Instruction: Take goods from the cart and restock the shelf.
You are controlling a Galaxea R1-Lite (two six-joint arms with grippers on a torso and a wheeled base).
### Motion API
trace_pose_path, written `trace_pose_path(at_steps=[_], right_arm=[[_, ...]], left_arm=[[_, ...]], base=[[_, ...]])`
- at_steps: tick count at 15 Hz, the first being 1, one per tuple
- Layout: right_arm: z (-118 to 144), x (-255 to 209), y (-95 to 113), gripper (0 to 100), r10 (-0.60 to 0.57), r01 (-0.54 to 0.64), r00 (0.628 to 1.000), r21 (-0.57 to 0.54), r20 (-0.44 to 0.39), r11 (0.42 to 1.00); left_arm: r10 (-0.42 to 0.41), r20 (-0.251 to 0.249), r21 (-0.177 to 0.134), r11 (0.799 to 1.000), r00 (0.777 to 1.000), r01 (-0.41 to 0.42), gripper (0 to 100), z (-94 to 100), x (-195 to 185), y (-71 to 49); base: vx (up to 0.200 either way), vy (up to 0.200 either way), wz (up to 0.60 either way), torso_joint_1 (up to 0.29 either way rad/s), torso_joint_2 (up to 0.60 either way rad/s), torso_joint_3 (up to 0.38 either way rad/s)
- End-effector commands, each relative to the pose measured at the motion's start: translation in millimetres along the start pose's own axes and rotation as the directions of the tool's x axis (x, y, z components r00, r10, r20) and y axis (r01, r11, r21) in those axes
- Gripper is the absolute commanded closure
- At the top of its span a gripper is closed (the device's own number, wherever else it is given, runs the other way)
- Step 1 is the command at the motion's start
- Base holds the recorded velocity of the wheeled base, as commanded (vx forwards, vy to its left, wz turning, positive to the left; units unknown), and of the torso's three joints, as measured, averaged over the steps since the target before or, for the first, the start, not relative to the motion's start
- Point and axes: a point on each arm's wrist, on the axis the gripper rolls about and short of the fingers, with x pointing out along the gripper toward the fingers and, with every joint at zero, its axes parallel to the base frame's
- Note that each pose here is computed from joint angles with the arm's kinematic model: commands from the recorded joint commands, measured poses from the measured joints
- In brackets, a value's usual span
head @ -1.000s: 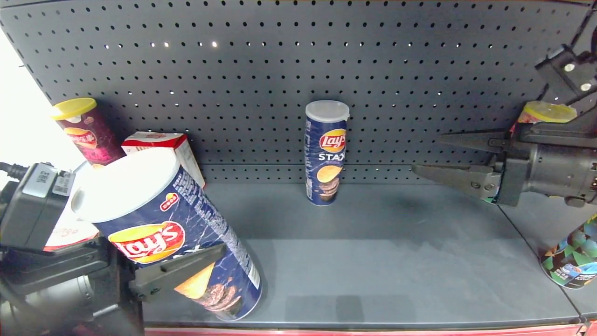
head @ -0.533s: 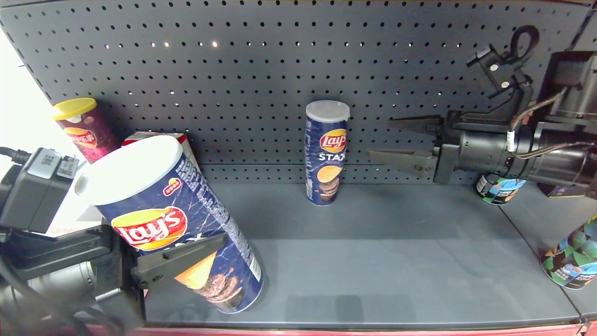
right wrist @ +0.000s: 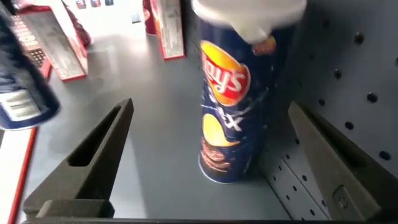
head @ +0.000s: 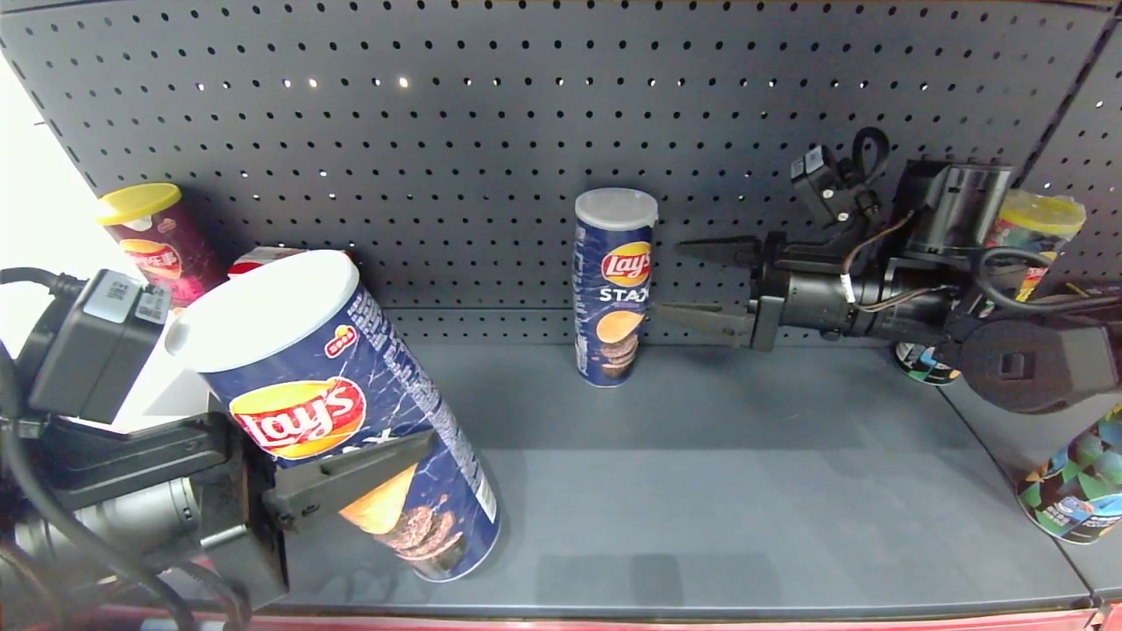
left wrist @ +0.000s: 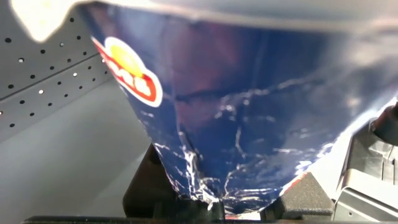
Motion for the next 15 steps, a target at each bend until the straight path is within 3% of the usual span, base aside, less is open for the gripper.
trace_pose_path(at_steps=[1, 7, 15], right_arm=[[-16.5, 12.4, -9.8, 0, 0.004, -0.003, 1.000, 0.019, -0.018, 1.000], [-34.7, 27.3, -18.8, 0, 0.010, -0.009, 0.999, 0.034, -0.032, 0.999], [-40.0, 39.6, -6.5, 0, 0.055, -0.054, 0.998, 0.044, -0.034, 0.998]], left_arm=[[-0.001, -0.010, -0.006, 1.000, 1.000, 0.000, 100, -2.0, 3.8, 2.4], [0.004, -0.018, -0.012, 1.000, 1.000, -0.004, 100, -3.8, 4.8, 3.7], [0.009, -0.016, -0.016, 1.000, 1.000, -0.009, 100, -2.9, 4.6, 4.6]], base=[[0.000, 0.000, 0.00, 0.000, 0.00, 0.000], [0.000, 0.000, 0.00, 0.000, 0.00, 0.000], [0.000, 0.000, 0.00, 0.000, 0.00, 0.000]])
